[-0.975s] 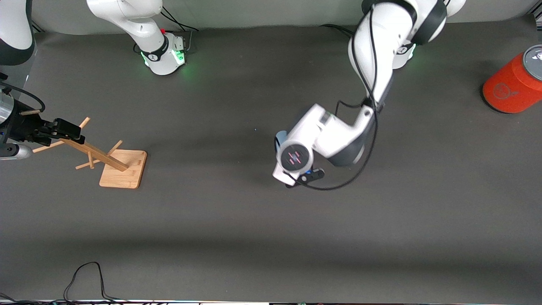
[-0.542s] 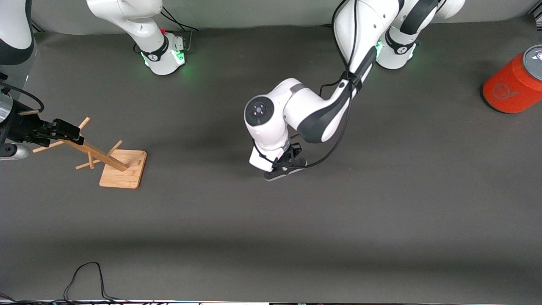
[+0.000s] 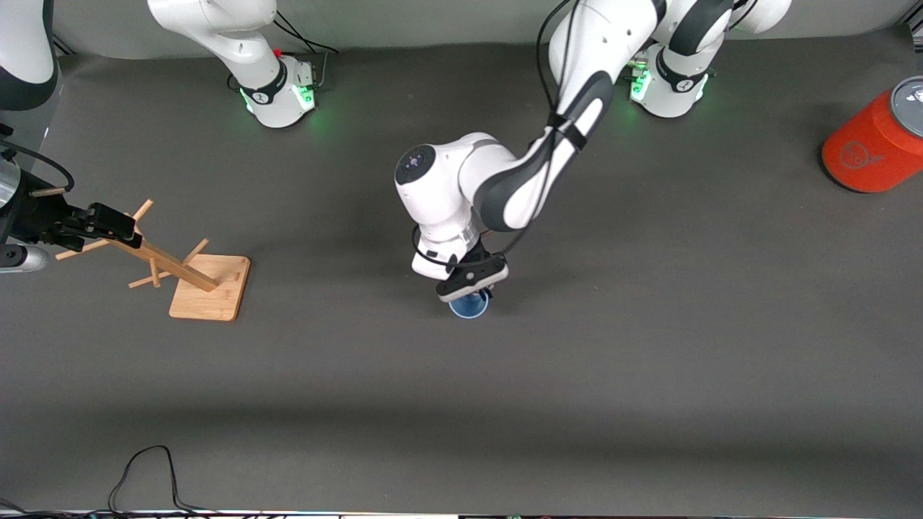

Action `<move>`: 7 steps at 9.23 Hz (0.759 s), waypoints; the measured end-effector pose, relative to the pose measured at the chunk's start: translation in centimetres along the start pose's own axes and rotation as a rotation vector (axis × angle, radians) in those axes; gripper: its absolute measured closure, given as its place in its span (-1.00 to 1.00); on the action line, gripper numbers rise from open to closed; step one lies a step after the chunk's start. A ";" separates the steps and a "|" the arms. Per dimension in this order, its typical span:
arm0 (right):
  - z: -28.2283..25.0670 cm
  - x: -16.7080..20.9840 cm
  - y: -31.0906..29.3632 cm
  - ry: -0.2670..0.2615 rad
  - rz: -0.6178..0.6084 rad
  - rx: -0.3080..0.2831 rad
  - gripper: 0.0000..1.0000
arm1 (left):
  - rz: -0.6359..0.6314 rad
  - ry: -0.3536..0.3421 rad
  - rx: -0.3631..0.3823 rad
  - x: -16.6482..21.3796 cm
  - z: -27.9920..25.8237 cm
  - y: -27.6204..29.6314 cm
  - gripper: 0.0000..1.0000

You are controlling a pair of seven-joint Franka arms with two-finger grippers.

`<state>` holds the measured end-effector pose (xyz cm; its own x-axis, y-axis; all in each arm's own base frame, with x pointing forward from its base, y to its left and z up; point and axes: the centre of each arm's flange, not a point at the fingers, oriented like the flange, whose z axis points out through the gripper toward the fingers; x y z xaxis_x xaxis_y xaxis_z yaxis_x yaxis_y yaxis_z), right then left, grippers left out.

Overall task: Rotate and upright cup with both arms
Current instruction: 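Set the upright blue cup on the table and open the left gripper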

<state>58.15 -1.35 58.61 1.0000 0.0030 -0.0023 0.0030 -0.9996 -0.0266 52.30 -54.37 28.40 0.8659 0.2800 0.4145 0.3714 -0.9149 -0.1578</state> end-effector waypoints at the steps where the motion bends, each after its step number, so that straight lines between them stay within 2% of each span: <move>1: 0.0 0.0 0.0 0.000 0.000 0.000 -1.00 | 0.001 0.027 0.004 -1.7 0.9 0.2 0.83; 4: 0.0 0.0 0.1 0.000 0.001 -0.001 -1.00 | 0.006 0.096 0.026 -5.0 2.2 0.5 0.83; 7: 0.0 0.0 0.1 0.000 0.002 -0.001 -1.00 | 0.015 0.109 0.020 -6.0 1.8 0.9 0.83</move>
<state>58.14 -1.46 58.63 1.0000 0.0014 -0.0021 0.0014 -0.9997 -0.0254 48.02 -56.34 24.15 0.8302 0.2319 0.5069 0.3661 -0.9126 -0.1820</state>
